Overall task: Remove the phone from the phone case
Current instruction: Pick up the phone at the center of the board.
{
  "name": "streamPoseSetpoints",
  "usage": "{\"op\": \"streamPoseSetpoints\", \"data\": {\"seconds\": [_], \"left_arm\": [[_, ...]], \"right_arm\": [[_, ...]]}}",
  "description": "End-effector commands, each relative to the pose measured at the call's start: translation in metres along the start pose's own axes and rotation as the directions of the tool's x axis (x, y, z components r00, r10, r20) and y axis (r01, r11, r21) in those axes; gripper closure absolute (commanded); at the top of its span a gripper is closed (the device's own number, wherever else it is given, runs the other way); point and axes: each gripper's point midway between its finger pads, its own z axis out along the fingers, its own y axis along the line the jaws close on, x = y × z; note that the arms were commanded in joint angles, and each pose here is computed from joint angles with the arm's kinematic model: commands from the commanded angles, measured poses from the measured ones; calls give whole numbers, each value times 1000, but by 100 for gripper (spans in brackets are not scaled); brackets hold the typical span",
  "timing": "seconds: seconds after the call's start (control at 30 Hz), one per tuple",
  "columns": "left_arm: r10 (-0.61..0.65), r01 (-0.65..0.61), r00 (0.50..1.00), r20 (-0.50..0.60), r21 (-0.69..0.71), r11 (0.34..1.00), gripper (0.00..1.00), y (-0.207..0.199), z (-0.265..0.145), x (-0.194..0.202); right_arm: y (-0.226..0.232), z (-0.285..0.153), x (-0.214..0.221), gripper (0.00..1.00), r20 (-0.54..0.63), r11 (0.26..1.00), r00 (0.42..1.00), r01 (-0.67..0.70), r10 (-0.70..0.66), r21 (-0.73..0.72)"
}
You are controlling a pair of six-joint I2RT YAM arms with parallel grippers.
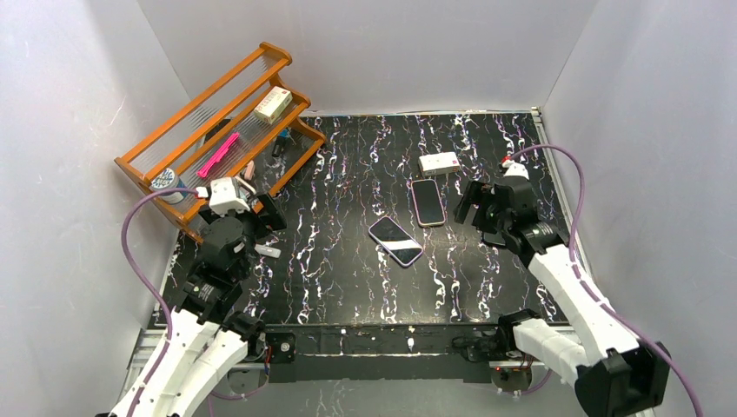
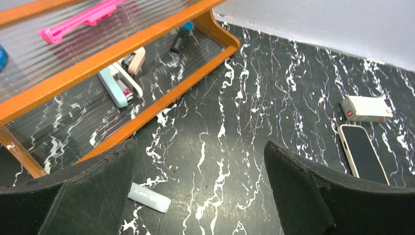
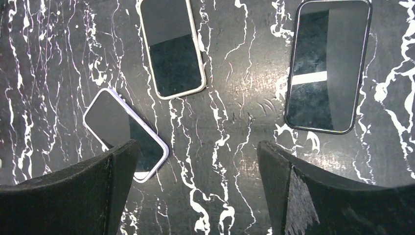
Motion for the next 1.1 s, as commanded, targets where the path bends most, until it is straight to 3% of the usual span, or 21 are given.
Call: {"op": "streamPoseSetpoints", "data": {"seconds": [0.0,0.07,0.17,0.4,0.67,1.07], "left_arm": [[-12,13,1000,-19,30,999,2,-8,0,-3],[-13,14,999,-31,55,998,2,-13,0,-2],[-11,16,999,-49,99,995,2,-20,-3,0],[25,-19,998,-59,109,994,2,-19,-1,10],[65,-52,989,-132,99,994,2,-20,3,21],[97,-79,981,-166,110,991,2,-21,5,27]], "right_arm": [[3,3,-21,1,35,992,993,-113,112,51],[9,14,-12,1,25,998,998,-58,59,-9],[41,19,6,1,-63,975,995,55,-71,-216],[73,54,32,1,-231,925,952,104,-199,-366],[113,80,81,1,-336,872,848,257,-410,-416],[114,105,132,1,-451,789,648,517,-614,-332]]}}
